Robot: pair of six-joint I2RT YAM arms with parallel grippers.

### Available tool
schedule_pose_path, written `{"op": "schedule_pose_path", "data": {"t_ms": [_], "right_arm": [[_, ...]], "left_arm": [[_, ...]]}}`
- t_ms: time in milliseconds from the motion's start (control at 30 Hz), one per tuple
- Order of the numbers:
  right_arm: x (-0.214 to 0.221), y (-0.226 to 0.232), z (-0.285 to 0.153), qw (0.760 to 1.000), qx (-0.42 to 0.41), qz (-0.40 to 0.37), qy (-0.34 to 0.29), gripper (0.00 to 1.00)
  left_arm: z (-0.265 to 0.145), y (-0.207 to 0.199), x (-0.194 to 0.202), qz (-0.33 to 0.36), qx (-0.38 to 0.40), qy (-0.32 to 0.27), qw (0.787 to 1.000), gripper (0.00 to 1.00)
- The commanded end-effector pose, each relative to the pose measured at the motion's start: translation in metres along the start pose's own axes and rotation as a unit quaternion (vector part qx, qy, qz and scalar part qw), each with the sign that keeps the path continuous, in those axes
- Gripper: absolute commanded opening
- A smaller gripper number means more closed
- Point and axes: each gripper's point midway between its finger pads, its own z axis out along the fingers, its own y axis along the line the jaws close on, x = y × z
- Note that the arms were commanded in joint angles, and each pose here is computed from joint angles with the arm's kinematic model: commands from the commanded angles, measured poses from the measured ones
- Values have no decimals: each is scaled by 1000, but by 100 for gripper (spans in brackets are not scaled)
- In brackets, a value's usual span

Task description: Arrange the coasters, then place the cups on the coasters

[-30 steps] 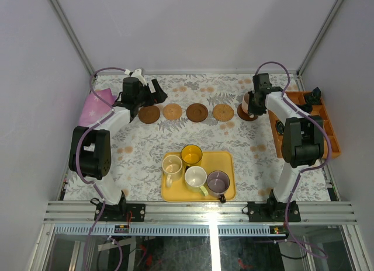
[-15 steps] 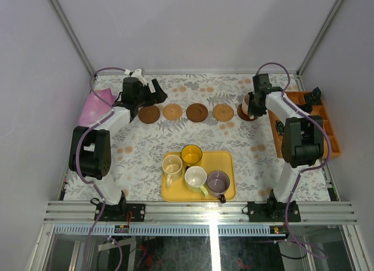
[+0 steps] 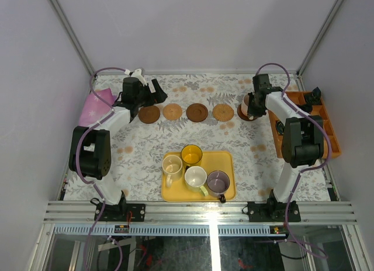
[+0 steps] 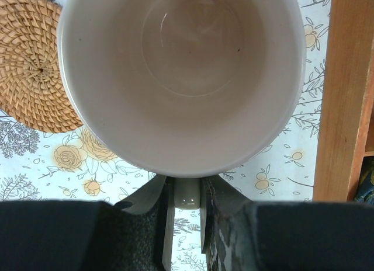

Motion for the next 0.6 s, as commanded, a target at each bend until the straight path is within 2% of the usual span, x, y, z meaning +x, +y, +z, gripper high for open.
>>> {"op": "schedule_pose_path", "data": {"t_ms": [0, 100, 333, 367, 467, 567], "right_arm": [[-31, 11, -10, 999, -22, 2, -46, 2], [-30, 11, -8, 999, -21, 0, -43, 10], [-29, 8, -6, 999, -12, 2, -42, 20], [-29, 7, -6, 999, -11, 3, -43, 24], [-29, 5, -7, 999, -5, 4, -44, 48], [-31, 3, -9, 999, 2, 7, -47, 59]], "left_arm": [[3, -6, -8, 2, 11, -13, 1000, 96], [4, -6, -8, 2, 11, -13, 1000, 96], [4, -5, -7, 2, 10, -11, 1000, 96], [3, -5, -6, 1, 10, -11, 1000, 96], [3, -5, -6, 2, 11, -11, 1000, 96], [3, -5, -6, 1, 9, -10, 1000, 96]]}}
